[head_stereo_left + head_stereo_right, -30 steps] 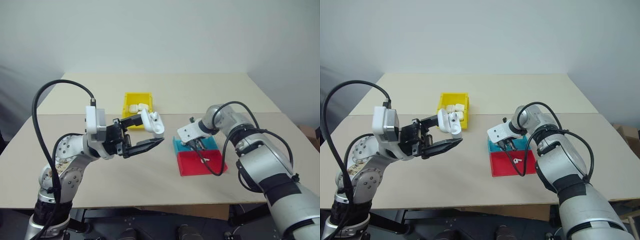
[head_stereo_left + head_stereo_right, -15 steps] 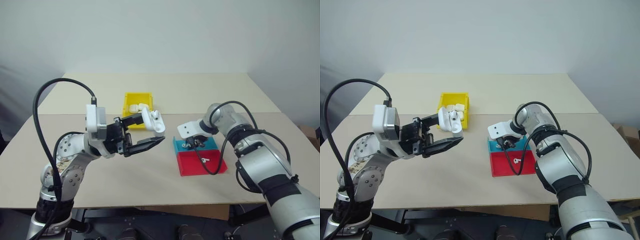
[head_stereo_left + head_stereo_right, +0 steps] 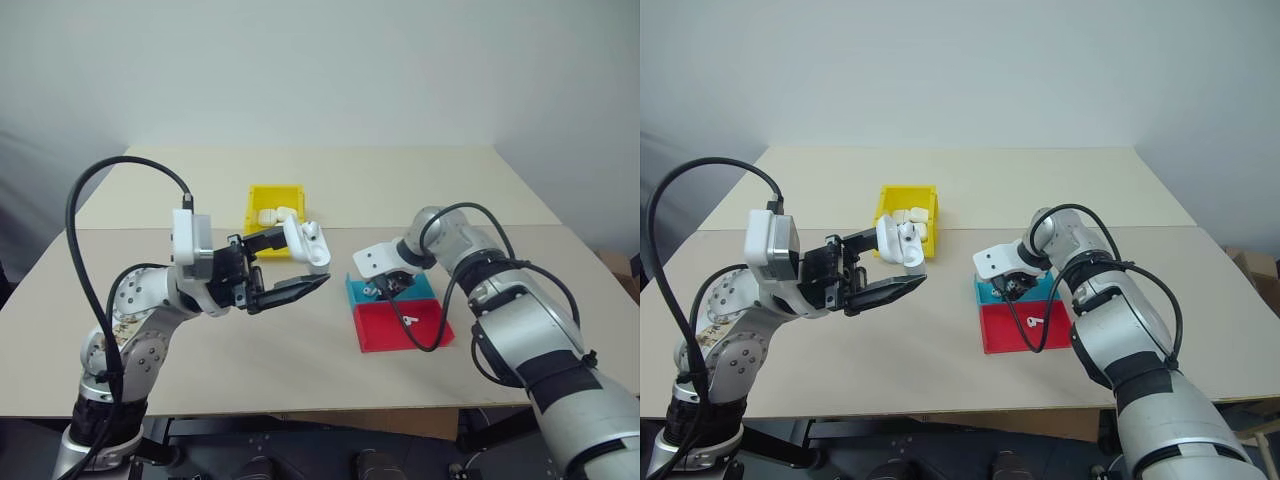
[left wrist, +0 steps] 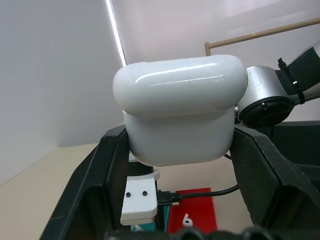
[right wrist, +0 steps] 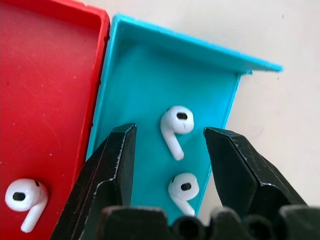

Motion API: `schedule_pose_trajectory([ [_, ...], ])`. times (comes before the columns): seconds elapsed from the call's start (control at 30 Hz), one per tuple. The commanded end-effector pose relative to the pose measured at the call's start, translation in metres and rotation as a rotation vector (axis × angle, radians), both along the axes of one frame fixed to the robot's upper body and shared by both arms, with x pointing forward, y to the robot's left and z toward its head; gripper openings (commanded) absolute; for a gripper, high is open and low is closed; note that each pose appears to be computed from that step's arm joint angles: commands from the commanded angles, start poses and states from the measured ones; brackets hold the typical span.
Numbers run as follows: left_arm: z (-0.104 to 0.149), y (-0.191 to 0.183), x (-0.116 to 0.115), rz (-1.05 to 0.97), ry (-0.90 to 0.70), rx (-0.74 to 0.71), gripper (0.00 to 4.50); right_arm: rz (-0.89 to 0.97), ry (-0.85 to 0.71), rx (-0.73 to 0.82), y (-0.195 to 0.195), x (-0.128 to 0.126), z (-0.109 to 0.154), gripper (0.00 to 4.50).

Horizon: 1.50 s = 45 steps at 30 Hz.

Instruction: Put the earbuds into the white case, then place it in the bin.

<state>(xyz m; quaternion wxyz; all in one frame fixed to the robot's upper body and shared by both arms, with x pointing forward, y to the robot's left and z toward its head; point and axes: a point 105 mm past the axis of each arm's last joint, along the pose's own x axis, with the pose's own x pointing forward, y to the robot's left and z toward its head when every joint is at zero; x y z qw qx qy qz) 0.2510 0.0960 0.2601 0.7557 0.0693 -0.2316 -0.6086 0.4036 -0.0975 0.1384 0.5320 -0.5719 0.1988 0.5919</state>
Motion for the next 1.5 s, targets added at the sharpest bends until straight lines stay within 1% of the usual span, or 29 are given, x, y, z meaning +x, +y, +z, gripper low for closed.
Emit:
schedule_pose_trajectory([
  [0.03, 0.008, 0.001, -0.005, 0.0, -0.05, 0.001, 2.76, 0.037, -0.043, 0.047, 0.009, 0.002, 0.012, 2.6],
  [0.23, 0.007, 0.002, -0.006, 0.005, -0.05, 0.003, 2.76, 0.045, -0.059, 0.034, 0.009, 0.003, 0.01, 2.6],
  [0.33, 0.007, 0.002, -0.006, 0.006, -0.049, 0.004, 2.76, 0.05, -0.058, 0.019, 0.008, 0.002, 0.01, 2.01],
  [0.43, 0.007, 0.002, -0.007, 0.007, -0.049, 0.005, 2.76, 0.058, -0.057, 0.002, 0.007, 0.002, 0.008, 1.05],
  [0.67, 0.008, 0.001, -0.008, 0.004, -0.047, 0.003, 2.76, 0.041, -0.061, 0.016, 0.008, 0.003, 0.007, 1.05],
  [0.73, 0.008, 0.001, -0.008, 0.002, -0.045, 0.002, 2.76, 0.011, -0.054, 0.053, 0.009, 0.005, 0.012, 1.05],
  [0.97, 0.01, -0.001, -0.005, -0.036, -0.037, -0.01, 2.76, -0.157, 0.026, 0.316, 0.003, 0.009, 0.055, 1.05],
  [1.1, 0.011, -0.003, -0.002, -0.071, -0.035, -0.02, 2.76, -0.234, 0.099, 0.482, -0.017, -0.003, 0.078, 1.05],
  [1.2, 0.013, -0.003, 0.0, -0.084, -0.032, -0.024, 2.76, -0.29, 0.144, 0.643, -0.027, -0.024, 0.099, 1.05],
  [1.27, 0.012, -0.003, 0.002, -0.101, -0.024, -0.023, 2.76, -0.333, 0.17, 0.787, -0.035, -0.043, 0.116, 1.05],
  [1.37, 0.009, -0.004, 0.004, -0.124, -0.013, -0.017, 2.76, -0.416, 0.254, 1.021, -0.044, -0.07, 0.138, 1.05],
  [1.47, 0.005, -0.006, 0.009, -0.134, -0.008, -0.005, 2.76, -0.457, 0.342, 1.263, -0.05, -0.097, 0.162, 1.05],
  [1.5, 0.004, -0.007, 0.009, -0.137, -0.008, -0.003, 2.76, -0.459, 0.359, 1.312, -0.051, -0.104, 0.167, 1.05],
])
